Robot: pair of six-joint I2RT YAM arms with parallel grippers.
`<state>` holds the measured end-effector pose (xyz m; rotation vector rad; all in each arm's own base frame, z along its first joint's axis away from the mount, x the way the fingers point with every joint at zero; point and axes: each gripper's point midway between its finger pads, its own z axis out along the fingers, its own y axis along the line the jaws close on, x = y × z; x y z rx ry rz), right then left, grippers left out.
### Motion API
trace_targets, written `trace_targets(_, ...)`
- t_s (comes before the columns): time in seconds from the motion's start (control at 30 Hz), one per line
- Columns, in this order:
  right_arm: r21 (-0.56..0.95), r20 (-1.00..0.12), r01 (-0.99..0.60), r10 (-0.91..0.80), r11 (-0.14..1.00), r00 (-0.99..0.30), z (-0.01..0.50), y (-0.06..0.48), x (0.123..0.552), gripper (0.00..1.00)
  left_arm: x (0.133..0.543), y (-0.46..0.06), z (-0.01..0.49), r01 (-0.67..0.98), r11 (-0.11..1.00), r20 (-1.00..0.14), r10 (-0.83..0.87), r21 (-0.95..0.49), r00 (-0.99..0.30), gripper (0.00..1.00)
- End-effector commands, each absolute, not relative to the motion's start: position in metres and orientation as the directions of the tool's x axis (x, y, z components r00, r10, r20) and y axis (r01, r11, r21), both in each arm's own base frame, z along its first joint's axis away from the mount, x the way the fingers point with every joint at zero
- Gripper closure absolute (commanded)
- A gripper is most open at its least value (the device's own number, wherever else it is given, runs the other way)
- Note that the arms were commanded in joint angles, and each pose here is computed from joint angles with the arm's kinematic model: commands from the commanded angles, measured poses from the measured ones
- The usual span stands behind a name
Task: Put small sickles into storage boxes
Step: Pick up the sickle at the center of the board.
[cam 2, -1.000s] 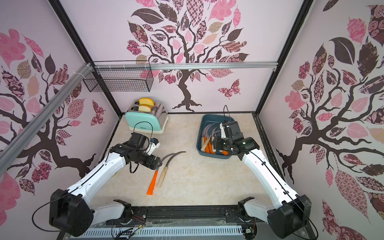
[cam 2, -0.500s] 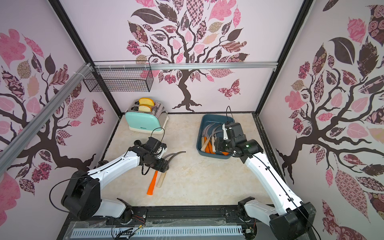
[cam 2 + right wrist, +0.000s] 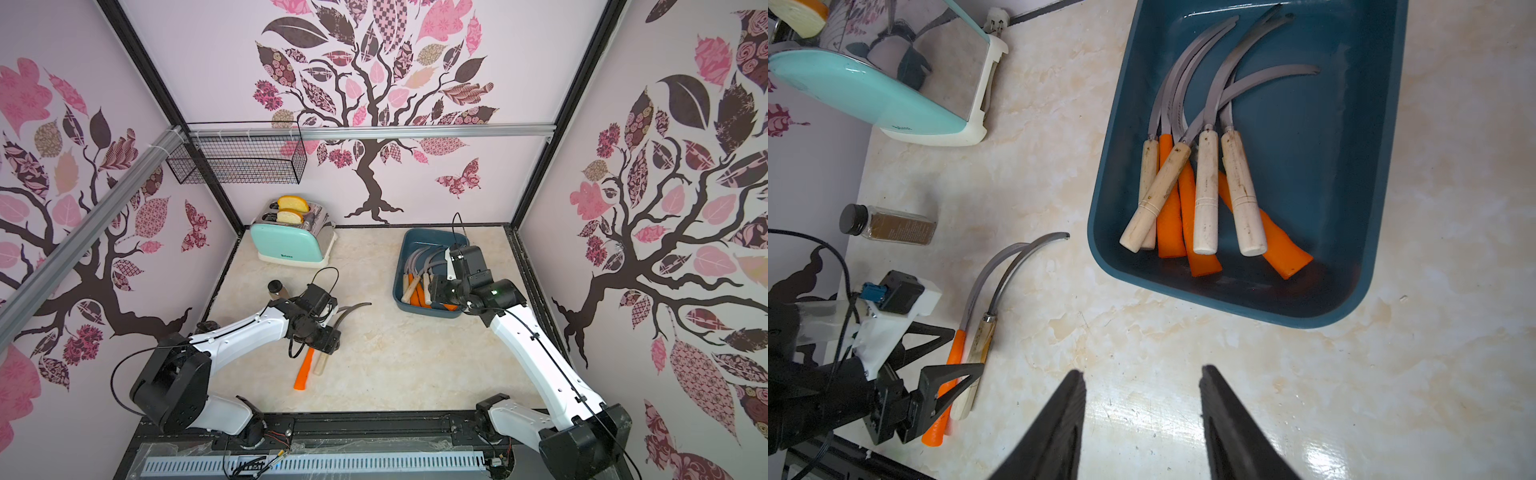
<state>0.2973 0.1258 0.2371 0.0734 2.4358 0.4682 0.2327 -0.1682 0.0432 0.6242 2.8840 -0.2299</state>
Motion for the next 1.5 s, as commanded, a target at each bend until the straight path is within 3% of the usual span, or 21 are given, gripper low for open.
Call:
trace_targets(0.0, 0.347, -0.582, -0.051, 0.172, 0.937, -0.795, 0.235, 0.123, 0.292, 0.51, 0.237, -0.174, 0.041, 0.429, 0.898, -0.217, 0.4, -0.104, -0.89, 0.16)
trace_targets(0.97, 0.343, -0.579, -0.055, 0.164, 0.938, -0.799, 0.227, 0.12, 0.281, 0.51, 0.229, -0.179, 0.02, 0.434, 0.894, -0.16, 0.415, -0.109, -0.896, 0.26)
trace_targets(1.47, 0.336, -0.592, -0.061, 0.16, 0.94, -0.79, 0.235, 0.117, 0.278, 0.51, 0.228, -0.178, 0.01, 0.428, 0.898, -0.122, 0.416, -0.099, -0.901, 0.44)
